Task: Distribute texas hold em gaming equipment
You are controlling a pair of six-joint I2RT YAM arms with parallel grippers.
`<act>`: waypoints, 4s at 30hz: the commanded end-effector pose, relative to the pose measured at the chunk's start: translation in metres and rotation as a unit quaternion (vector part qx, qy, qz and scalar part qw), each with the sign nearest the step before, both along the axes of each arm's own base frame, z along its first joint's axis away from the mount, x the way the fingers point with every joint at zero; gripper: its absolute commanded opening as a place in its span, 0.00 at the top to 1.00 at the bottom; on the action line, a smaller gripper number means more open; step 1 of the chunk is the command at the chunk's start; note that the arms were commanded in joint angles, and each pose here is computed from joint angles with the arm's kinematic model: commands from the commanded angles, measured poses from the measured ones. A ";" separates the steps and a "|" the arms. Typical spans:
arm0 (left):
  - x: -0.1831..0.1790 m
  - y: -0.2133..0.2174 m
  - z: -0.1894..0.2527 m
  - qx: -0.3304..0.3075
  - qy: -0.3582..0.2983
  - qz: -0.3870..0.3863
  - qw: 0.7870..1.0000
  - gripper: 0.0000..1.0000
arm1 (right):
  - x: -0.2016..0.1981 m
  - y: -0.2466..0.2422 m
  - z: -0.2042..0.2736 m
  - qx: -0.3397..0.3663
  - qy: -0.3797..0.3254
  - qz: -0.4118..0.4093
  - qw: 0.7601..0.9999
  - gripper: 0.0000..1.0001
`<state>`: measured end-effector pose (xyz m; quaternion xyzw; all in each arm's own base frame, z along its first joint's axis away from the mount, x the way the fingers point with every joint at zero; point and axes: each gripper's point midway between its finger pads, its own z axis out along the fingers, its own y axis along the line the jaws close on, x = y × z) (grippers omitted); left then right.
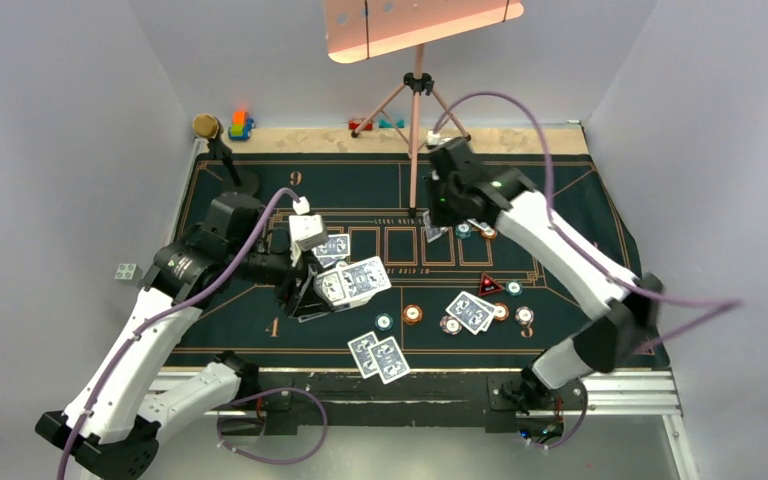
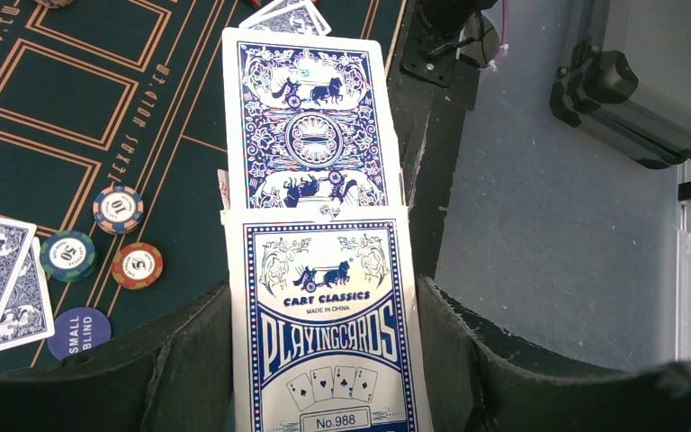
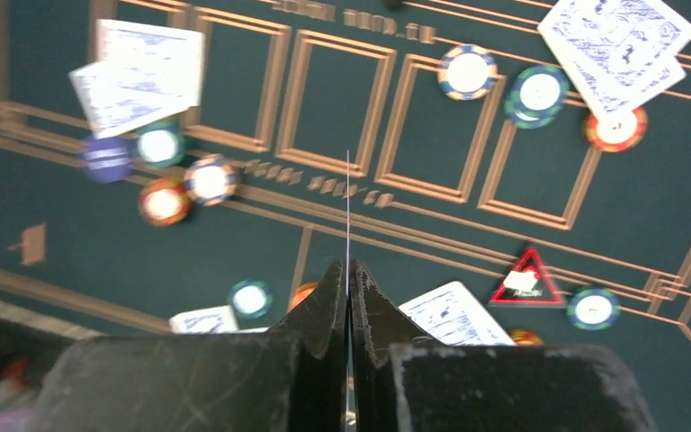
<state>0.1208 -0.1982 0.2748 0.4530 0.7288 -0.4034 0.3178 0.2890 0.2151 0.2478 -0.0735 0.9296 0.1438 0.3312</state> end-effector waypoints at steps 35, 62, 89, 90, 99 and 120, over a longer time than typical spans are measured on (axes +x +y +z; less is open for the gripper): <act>-0.011 0.005 0.020 -0.019 -0.025 -0.003 1.000 1.00 | 0.079 0.075 -0.204 -0.419 -0.037 0.015 0.907 0.77; -0.012 0.006 0.021 -0.019 -0.030 -0.003 0.999 1.00 | 0.040 0.094 -0.064 0.011 0.040 0.040 0.998 0.22; 0.001 0.000 0.023 -0.018 -0.035 -0.002 0.999 1.00 | -0.121 0.124 0.044 0.336 0.104 0.256 0.901 0.04; 0.002 0.000 0.023 -0.018 -0.035 -0.002 0.999 1.00 | -0.123 0.126 0.039 0.333 0.110 0.257 0.901 0.04; 0.001 0.000 0.023 -0.018 -0.034 -0.002 0.999 1.00 | -0.128 0.131 0.025 0.338 0.129 0.253 0.897 0.08; -0.003 0.001 0.025 -0.023 -0.034 -0.004 0.999 1.00 | -0.127 0.105 0.036 0.298 0.101 0.213 0.925 0.51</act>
